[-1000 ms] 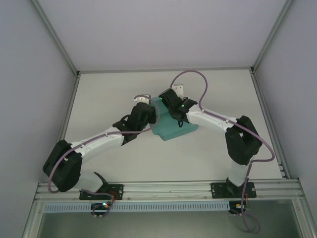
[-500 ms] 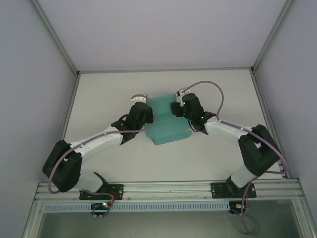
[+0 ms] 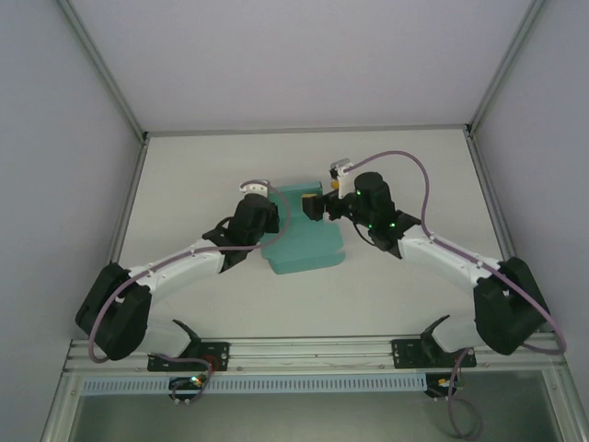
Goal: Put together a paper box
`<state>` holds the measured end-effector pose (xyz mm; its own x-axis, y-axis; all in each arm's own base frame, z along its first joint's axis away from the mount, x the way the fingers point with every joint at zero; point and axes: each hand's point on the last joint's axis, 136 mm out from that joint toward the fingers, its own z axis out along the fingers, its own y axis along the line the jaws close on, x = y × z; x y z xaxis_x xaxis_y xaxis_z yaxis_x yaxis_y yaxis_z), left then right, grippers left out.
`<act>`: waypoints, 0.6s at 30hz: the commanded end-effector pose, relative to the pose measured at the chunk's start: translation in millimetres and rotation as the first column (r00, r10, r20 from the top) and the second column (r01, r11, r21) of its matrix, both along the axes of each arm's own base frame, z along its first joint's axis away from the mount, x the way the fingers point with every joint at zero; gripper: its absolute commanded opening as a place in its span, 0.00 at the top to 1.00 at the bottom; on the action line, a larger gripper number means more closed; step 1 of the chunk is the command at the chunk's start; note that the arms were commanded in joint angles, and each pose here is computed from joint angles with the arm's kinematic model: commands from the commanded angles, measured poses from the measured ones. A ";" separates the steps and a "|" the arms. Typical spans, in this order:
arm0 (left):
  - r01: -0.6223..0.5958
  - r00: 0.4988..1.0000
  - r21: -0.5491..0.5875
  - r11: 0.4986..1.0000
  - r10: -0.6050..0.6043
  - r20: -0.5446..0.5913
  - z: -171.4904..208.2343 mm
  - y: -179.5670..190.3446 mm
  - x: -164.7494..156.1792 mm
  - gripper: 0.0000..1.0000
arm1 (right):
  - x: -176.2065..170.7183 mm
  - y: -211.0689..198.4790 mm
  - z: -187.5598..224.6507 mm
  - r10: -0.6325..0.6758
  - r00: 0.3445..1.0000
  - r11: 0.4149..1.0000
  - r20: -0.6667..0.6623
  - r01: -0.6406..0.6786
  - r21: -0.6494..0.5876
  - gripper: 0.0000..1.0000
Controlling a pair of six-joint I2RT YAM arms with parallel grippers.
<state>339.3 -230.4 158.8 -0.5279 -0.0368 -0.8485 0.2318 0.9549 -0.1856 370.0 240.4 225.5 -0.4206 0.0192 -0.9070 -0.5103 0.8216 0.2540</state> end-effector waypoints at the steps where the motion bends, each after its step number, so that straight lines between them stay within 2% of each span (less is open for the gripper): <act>1: 0.113 0.992 0.002 0.994 -0.113 0.061 19.1 -3.3 -1.2 1.00 | -2.3 -35.7 6.9 -0.159 0.987 0.986 0.023 0.160 -0.054 0.00; 3: 0.137 0.990 -0.001 0.991 -0.137 0.027 19.1 3.5 -1.0 1.00 | -7.3 -49.7 6.1 -0.210 0.978 0.974 0.010 0.210 -0.081 0.01; 6: 0.243 0.970 0.011 0.970 -0.243 -0.007 19.2 8.3 -6.4 1.00 | -17.9 -64.2 5.1 -0.247 0.969 0.963 -0.013 0.244 -0.118 0.00; 9: 0.388 0.921 0.073 0.919 -0.385 -0.054 18.4 7.1 -17.6 1.00 | -28.3 -81.1 0.9 -0.300 0.953 0.945 -0.043 0.291 -0.148 0.00; 13: 0.587 0.808 0.146 0.797 -0.562 -0.180 11.4 0.4 -40.4 1.00 | -41.1 -100.8 -6.8 -0.356 0.930 0.921 -0.088 0.333 -0.201 0.00; 16: 0.639 0.768 0.248 0.728 -0.585 -0.260 5.7 0.7 -44.2 1.00 | -48.8 -116.4 -13.0 -0.401 0.910 0.897 -0.109 0.365 -0.247 0.01; 18: 0.691 0.723 0.309 0.653 -0.612 -0.322 0.4 -3.3 -51.3 1.00 | -51.6 -127.8 -15.8 -0.437 0.893 0.877 -0.110 0.396 -0.273 0.00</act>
